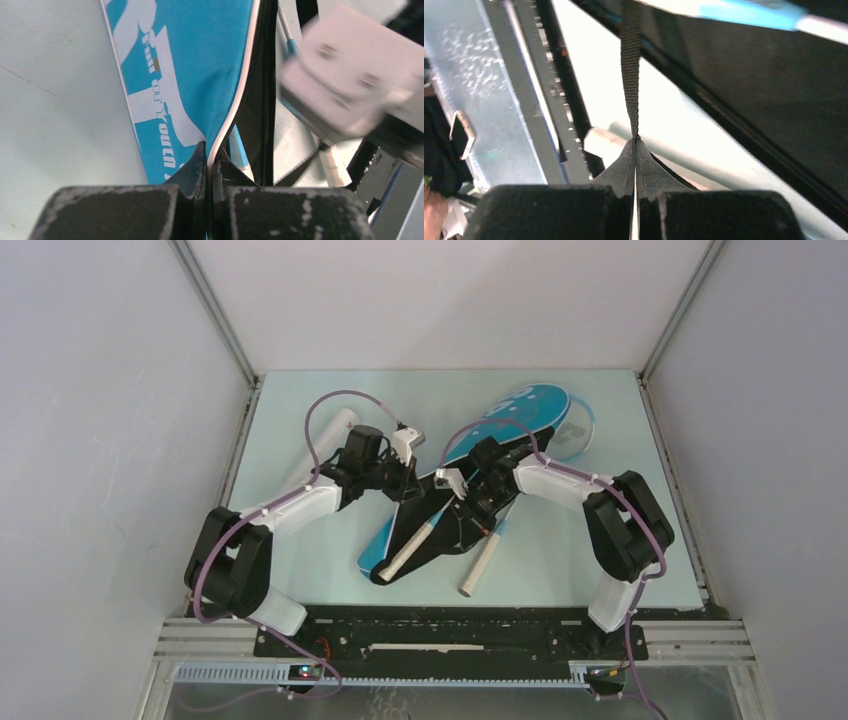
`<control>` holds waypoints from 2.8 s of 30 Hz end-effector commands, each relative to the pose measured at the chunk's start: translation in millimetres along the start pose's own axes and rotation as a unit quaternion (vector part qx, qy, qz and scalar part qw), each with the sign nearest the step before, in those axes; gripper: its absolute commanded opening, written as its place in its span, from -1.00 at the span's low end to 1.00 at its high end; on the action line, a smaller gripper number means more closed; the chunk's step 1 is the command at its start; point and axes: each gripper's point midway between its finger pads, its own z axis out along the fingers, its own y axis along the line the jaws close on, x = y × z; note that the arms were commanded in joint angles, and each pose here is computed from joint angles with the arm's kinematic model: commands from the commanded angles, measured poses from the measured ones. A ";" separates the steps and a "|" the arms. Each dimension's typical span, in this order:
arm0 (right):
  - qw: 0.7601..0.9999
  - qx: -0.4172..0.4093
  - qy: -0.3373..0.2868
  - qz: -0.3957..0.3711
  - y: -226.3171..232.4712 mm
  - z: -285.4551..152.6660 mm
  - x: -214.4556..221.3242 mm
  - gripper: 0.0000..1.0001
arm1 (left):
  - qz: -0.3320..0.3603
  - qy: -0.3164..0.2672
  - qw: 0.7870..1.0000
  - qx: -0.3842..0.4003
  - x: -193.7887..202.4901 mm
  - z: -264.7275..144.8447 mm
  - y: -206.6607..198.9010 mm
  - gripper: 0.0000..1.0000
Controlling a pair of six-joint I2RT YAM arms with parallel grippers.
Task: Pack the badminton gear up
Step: Adjust the racket bag at the center of the board.
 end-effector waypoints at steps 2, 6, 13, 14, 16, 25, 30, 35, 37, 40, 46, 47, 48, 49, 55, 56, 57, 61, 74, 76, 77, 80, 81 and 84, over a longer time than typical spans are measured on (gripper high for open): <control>0.994 -0.097 -0.027 -0.053 47.7 -15.3 -5.0 -1.00 | 0.017 -0.073 0.996 -0.052 -55.0 -11.6 19.7 -1.00; 0.990 -0.133 -0.033 -0.030 52.5 -20.9 -7.5 -1.00 | 0.006 -0.076 0.995 -0.063 -55.4 -10.4 25.1 -0.99; 0.990 -0.119 -0.063 -0.041 50.4 -28.8 -19.9 -1.00 | -0.006 -0.080 0.995 -0.063 -55.2 -13.0 26.1 -0.99; 0.991 -0.113 -0.057 -0.048 49.3 -28.4 -17.2 -1.00 | -0.023 -0.088 0.994 -0.063 -57.7 -14.5 28.2 -0.99; 0.991 -0.107 -0.044 -0.061 48.4 -27.6 -11.0 -1.00 | -0.036 -0.098 0.992 -0.068 -62.9 -18.6 33.8 -1.00; 0.986 -0.149 -0.027 -0.063 74.1 -42.7 3.6 -1.00 | -0.088 -0.133 0.976 -0.149 -80.1 -39.2 70.6 -0.99; 0.979 -0.190 -0.056 -0.046 91.5 -69.0 -9.0 -1.00 | -0.090 -0.135 0.973 -0.164 -79.1 -42.7 78.9 -0.99; 0.973 -0.212 -0.083 -0.036 102.1 -90.6 -22.3 -1.00 | -0.094 -0.130 0.971 -0.178 -76.3 -42.9 85.5 -0.99; 0.973 -0.212 -0.084 -0.033 104.5 -95.0 -23.6 -1.00 | -0.097 -0.123 0.969 -0.192 -73.9 -43.7 90.9 -1.00; 0.974 -0.207 -0.087 -0.032 106.7 -99.0 -24.3 -1.00 | -0.098 -0.117 0.968 -0.200 -70.6 -43.7 94.4 -0.99; 0.975 -0.194 -0.112 -0.010 103.9 -112.8 -39.3 -1.00 | -0.087 -0.102 0.975 -0.179 -64.9 -37.4 90.4 -0.99; 0.976 -0.183 -0.115 -0.008 100.0 -112.3 -42.8 -1.00 | -0.074 -0.103 0.980 -0.155 -66.4 -35.0 82.7 -0.99; 0.979 -0.165 -0.119 0.000 93.4 -110.3 -45.8 -1.00 | -0.056 -0.106 0.984 -0.129 -68.8 -32.8 73.7 -0.99; 0.981 -0.143 -0.127 0.005 85.5 -108.9 -49.9 -1.00 | -0.037 -0.108 0.988 -0.106 -70.2 -32.2 65.9 -0.99; 0.988 -0.061 -0.132 0.057 42.6 -91.5 -58.3 -1.00 | 0.040 -0.117 0.991 -0.055 -69.3 -38.0 43.8 -0.57; 0.988 -0.055 -0.130 0.063 37.5 -89.1 -57.5 -1.00 | 0.049 -0.115 0.991 -0.050 -68.9 -38.8 41.6 -0.50; 0.988 -0.044 -0.127 0.069 31.1 -86.3 -56.5 -1.00 | 0.054 -0.111 0.991 -0.048 -68.6 -39.5 40.2 -0.45; 0.988 0.000 -0.118 0.097 8.4 -74.7 -46.3 -1.00 | 0.065 -0.098 0.991 -0.060 -64.6 -41.8 42.4 -0.11; 0.993 0.010 -0.093 0.069 8.9 -44.5 -12.5 -0.94 | 0.173 -0.038 0.981 -0.075 -18.1 -38.1 20.0 0.39; 0.992 0.016 -0.104 0.076 8.5 -44.6 -12.7 -0.80 | 0.192 -0.024 0.978 -0.081 -9.5 -39.4 19.8 0.39; 0.990 0.024 -0.111 0.080 6.2 -44.9 -14.4 -0.77 | 0.204 -0.018 0.975 -0.085 -5.9 -40.1 19.3 0.39; 0.987 0.054 -0.122 0.086 -4.4 -47.3 -19.6 -0.80 | 0.229 -0.004 0.970 -0.086 5.3 -37.4 13.3 0.42; 0.986 0.059 -0.126 0.090 -7.0 -48.3 -20.9 -0.82 | 0.233 0.003 0.968 -0.088 8.2 -35.2 12.3 0.43; 0.984 0.063 -0.132 0.100 -11.9 -50.2 -22.2 -0.84 | 0.242 0.037 0.964 -0.102 20.9 -27.2 13.7 0.44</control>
